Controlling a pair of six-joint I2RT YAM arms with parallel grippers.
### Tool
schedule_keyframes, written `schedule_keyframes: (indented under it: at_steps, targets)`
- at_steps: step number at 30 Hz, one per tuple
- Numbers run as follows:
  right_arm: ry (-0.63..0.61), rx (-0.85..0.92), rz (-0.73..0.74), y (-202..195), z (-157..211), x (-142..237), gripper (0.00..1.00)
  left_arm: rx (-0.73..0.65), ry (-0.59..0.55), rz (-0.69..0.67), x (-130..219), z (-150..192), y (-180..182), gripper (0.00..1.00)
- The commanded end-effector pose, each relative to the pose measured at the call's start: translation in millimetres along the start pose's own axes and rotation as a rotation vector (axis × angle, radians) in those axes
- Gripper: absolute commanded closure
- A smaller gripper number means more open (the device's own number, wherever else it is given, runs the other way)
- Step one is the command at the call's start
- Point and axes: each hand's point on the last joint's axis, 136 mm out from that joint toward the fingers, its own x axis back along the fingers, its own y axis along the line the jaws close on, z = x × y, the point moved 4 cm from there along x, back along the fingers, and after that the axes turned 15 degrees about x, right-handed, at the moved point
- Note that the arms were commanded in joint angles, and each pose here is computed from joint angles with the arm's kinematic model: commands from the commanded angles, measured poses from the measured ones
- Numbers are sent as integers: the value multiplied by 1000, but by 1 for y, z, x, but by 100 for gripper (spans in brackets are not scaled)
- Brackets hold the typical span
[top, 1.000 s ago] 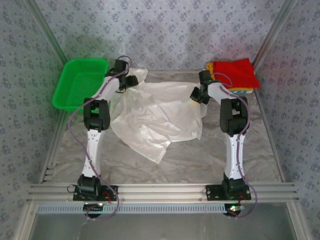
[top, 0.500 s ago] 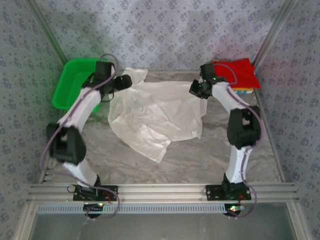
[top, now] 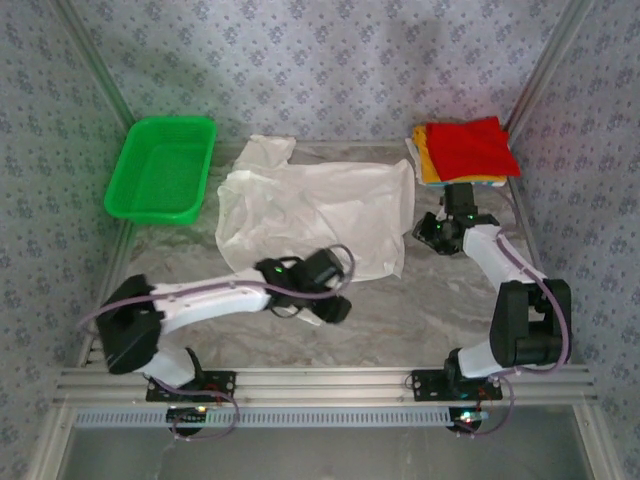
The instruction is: Fold and stack the t-shirts
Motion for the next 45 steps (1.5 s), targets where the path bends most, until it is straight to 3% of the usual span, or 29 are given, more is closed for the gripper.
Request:
schedule_keyframes:
  at_steps: [1, 8, 14, 16, 20, 23, 25, 27, 30, 38, 45]
  targets:
    - [-30, 27, -49, 7, -9, -1, 73, -28, 14, -169, -4, 9, 11, 23]
    - [-35, 33, -59, 5, -10, 4, 73, -15, 15, -334, -8, 27, 43, 24]
    - [-40, 23, -57, 1, -10, 3, 73, -11, 47, -313, -24, 40, 47, 25]
    - [-37, 24, -56, 1, -9, 3, 73, -10, 48, -314, -29, 43, 50, 29]
    - [-18, 26, -58, 1, -5, 3, 73, -5, 36, -372, -27, 44, 61, 52]
    - [31, 30, -58, 1, 10, 7, 70, 24, 4, -447, -14, 43, 77, 85]
    - [53, 40, -52, 1, 20, 14, 64, 71, -22, -477, -2, 42, 90, 100]
    - [94, 39, -43, 0, 34, 16, 52, 130, -52, -496, 11, 42, 104, 100]
    - [188, 45, -133, 10, 52, 11, 49, 191, -116, -506, 33, 42, 121, 100]
    - [272, 74, -272, 44, 78, -7, 49, 396, -238, -493, 75, 58, 169, 100]
    - [294, 99, -189, 43, 80, -29, 57, 609, -438, -427, 108, 71, 198, 100]
